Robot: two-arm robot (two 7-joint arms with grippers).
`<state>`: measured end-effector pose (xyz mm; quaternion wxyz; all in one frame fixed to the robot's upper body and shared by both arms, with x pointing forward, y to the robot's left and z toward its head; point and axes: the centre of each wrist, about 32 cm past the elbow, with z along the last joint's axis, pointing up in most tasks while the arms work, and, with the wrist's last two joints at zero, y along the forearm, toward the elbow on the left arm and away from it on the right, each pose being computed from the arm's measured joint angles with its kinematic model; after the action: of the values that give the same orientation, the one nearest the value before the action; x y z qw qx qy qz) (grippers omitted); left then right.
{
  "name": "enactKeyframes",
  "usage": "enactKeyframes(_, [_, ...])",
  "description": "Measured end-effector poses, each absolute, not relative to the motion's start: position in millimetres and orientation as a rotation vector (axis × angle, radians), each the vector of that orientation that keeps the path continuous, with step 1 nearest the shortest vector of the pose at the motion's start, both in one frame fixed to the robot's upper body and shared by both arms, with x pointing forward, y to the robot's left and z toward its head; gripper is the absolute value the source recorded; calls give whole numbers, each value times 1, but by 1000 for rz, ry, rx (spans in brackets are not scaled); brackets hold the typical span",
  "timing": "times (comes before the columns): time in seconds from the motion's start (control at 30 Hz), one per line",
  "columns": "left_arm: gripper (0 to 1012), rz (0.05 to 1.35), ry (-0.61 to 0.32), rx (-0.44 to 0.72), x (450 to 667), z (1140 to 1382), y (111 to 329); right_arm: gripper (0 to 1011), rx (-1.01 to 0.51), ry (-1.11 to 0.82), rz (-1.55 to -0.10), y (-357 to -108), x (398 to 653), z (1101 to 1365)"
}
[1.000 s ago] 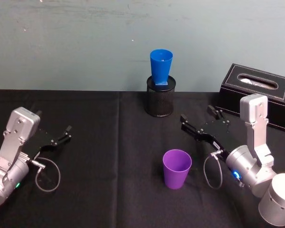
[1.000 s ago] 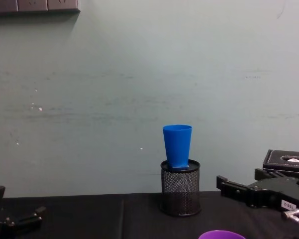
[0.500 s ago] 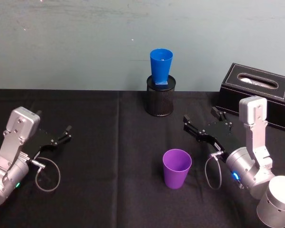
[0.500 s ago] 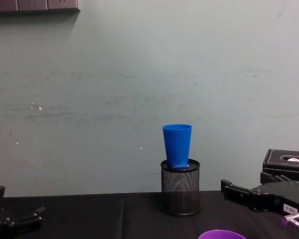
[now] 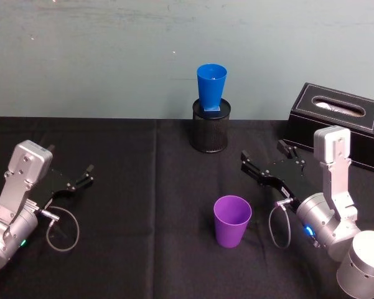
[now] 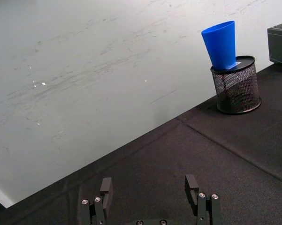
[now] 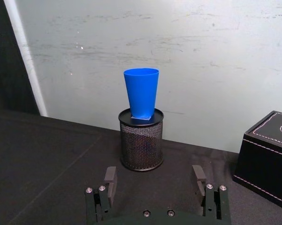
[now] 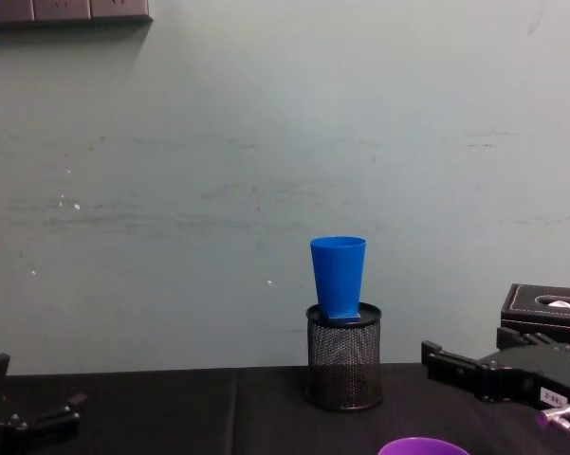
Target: Pick up one cup with a gripper and tap it against the other cup.
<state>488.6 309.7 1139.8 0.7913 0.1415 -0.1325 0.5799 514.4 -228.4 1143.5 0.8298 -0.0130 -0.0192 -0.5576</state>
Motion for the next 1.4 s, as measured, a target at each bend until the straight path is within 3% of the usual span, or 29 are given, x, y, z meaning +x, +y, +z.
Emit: enactKeyframes(1.4, [1011, 1248, -285, 304, 489, 1140, 310, 1000, -27, -41, -1185, -228, 514, 1144])
